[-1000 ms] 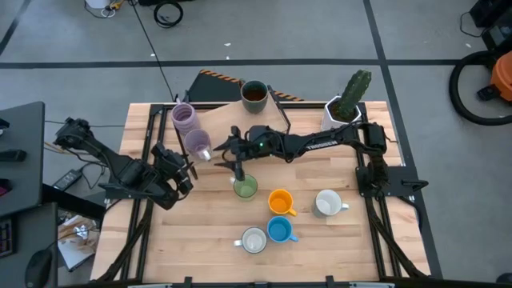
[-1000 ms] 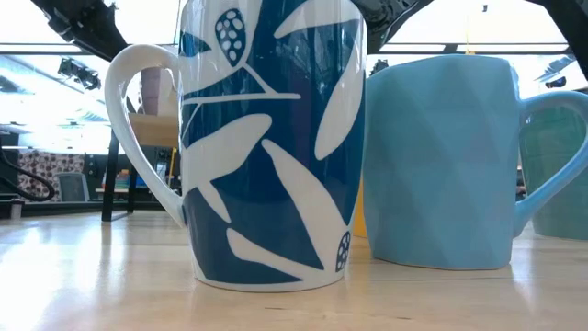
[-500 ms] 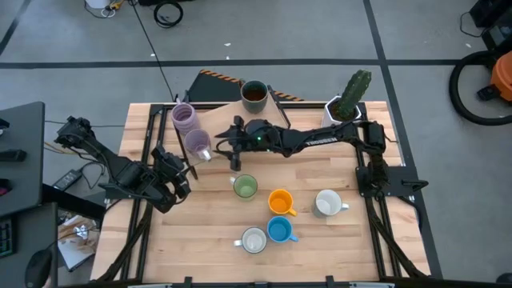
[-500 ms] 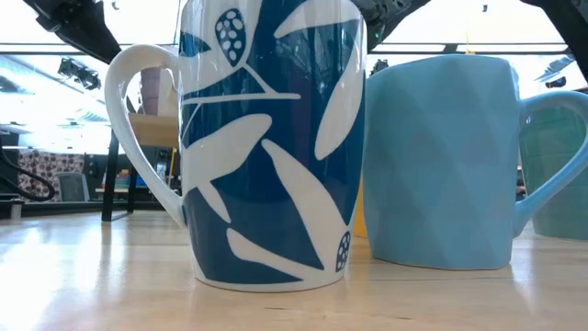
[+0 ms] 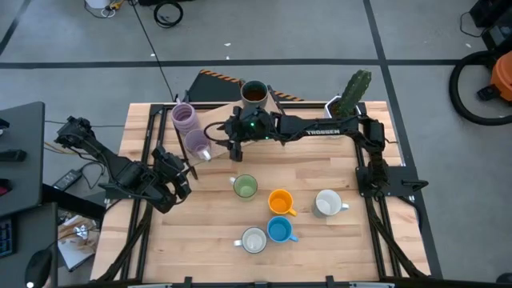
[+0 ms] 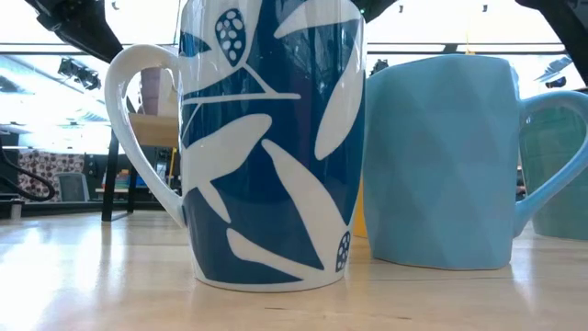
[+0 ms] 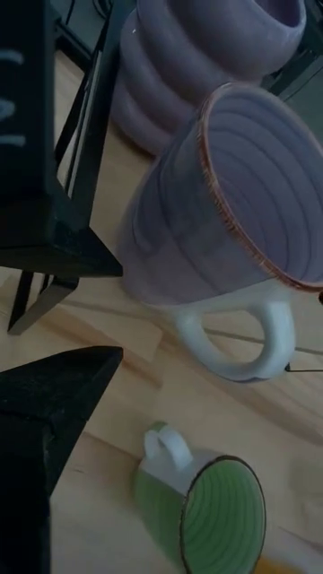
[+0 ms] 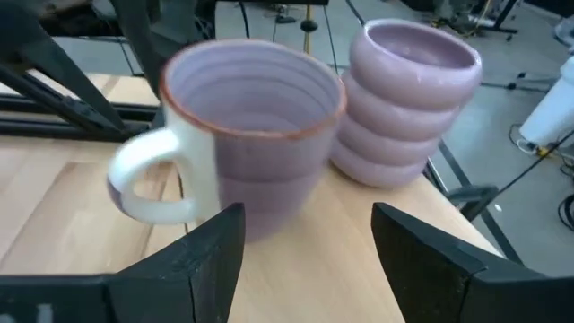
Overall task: Place coffee mugs
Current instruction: Put the purple mug on the shelf aligned with the other purple mug
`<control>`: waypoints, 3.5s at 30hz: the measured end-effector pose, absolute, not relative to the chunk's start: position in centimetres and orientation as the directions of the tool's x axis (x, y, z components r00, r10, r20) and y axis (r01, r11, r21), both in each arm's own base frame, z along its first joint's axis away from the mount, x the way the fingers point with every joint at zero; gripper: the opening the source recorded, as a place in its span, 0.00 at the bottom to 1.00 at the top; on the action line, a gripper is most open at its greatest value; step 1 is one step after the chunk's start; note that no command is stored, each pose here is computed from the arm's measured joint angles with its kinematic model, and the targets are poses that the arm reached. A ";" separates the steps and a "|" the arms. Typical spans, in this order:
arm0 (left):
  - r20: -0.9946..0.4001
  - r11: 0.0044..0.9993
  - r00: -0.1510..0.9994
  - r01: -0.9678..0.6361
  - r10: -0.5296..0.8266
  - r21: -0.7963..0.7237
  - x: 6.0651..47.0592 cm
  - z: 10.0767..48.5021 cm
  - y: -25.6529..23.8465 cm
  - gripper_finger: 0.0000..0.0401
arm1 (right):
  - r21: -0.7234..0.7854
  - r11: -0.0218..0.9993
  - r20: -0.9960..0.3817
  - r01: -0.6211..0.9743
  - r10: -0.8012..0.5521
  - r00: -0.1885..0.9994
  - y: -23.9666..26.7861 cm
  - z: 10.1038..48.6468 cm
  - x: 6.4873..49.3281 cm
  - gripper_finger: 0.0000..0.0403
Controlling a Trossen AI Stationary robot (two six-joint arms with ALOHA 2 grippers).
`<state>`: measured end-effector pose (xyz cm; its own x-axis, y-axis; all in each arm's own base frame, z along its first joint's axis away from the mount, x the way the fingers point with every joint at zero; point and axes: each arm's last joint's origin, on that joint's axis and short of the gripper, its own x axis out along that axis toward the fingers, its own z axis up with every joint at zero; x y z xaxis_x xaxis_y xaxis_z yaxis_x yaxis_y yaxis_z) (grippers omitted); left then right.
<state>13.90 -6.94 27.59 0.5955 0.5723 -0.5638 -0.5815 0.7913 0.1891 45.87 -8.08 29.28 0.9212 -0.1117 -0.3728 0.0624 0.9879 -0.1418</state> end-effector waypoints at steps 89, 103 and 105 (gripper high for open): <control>-0.546 0.766 0.592 -0.625 0.592 0.153 14.8 27.8 -6.4 0.35 | -0.031 0.999 -0.163 -0.035 0.030 0.986 -6.6 22.8 47.8 0.62; -0.557 0.768 0.586 -0.620 0.588 0.158 14.7 27.7 -6.3 0.35 | -0.057 0.997 -0.121 -0.048 0.041 0.992 -6.8 23.2 47.8 0.62; -0.557 0.769 0.586 -0.620 0.588 0.160 14.7 27.7 -6.3 0.35 | -0.058 0.997 -0.119 -0.046 0.039 0.992 -6.9 23.4 47.9 0.62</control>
